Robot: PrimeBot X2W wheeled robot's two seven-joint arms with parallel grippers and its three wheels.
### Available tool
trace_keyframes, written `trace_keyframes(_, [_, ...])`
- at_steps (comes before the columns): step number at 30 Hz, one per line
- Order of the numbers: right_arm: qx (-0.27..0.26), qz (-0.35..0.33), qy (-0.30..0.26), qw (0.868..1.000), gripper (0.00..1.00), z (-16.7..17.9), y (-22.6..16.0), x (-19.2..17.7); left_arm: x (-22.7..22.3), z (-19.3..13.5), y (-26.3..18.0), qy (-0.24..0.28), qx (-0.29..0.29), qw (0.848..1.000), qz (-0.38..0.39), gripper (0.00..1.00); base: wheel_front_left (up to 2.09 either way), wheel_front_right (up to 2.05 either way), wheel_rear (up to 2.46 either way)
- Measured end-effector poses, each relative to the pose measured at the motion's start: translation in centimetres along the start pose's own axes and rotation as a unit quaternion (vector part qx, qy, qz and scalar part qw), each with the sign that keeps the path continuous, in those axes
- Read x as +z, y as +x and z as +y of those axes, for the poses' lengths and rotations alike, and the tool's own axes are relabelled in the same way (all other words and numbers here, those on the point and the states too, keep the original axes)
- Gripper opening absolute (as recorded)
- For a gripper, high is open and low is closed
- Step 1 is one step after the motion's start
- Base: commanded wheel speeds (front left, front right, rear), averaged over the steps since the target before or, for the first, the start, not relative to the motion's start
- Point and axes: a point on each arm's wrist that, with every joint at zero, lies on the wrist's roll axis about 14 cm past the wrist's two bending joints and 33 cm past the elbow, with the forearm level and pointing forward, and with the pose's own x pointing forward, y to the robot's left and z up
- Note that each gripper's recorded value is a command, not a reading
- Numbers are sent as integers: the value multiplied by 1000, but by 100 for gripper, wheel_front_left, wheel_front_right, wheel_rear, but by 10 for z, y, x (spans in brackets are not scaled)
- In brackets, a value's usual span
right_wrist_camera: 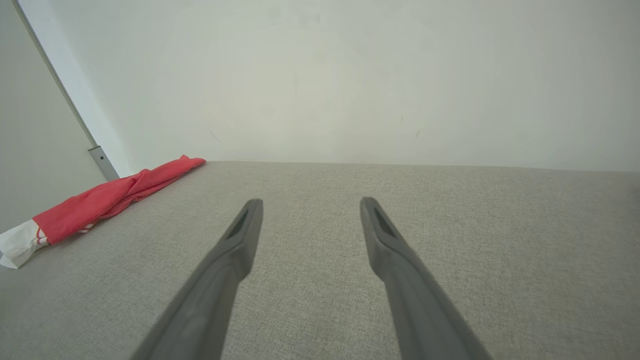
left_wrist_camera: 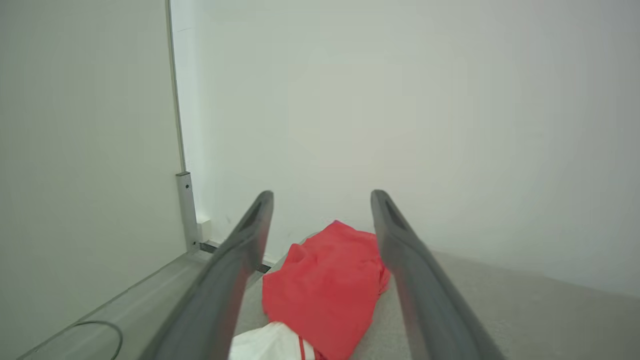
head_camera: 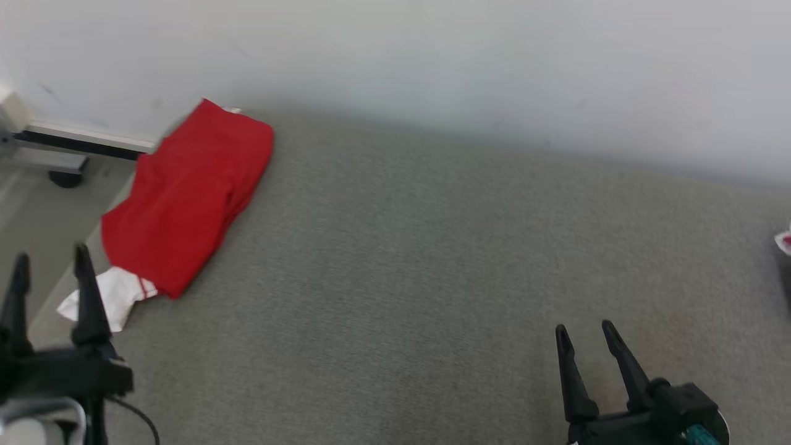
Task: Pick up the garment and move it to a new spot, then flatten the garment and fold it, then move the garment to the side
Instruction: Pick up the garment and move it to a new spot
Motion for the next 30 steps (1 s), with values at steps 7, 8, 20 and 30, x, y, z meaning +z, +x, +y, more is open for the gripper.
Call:
trace_keyframes(7, [-40,-6,4,999,100,-32,7,-1,-1,-22,72,15,-34,999,-8,100,0,0,0])
trace_keyframes(8, [-47,-6,5,999,100,-37,7,-2,-5,-25,80,15,-39,999,-3,100,0,0,0])
trace_keyframes(20, [-119,17,7,993,100,-92,0,-24,-103,-42,142,12,-44,992,118,100,0,0,0])
trace_keyframes(30, [-156,43,4,987,100,-119,-10,-44,-202,-42,132,40,-42,959,278,100,0,0,0])
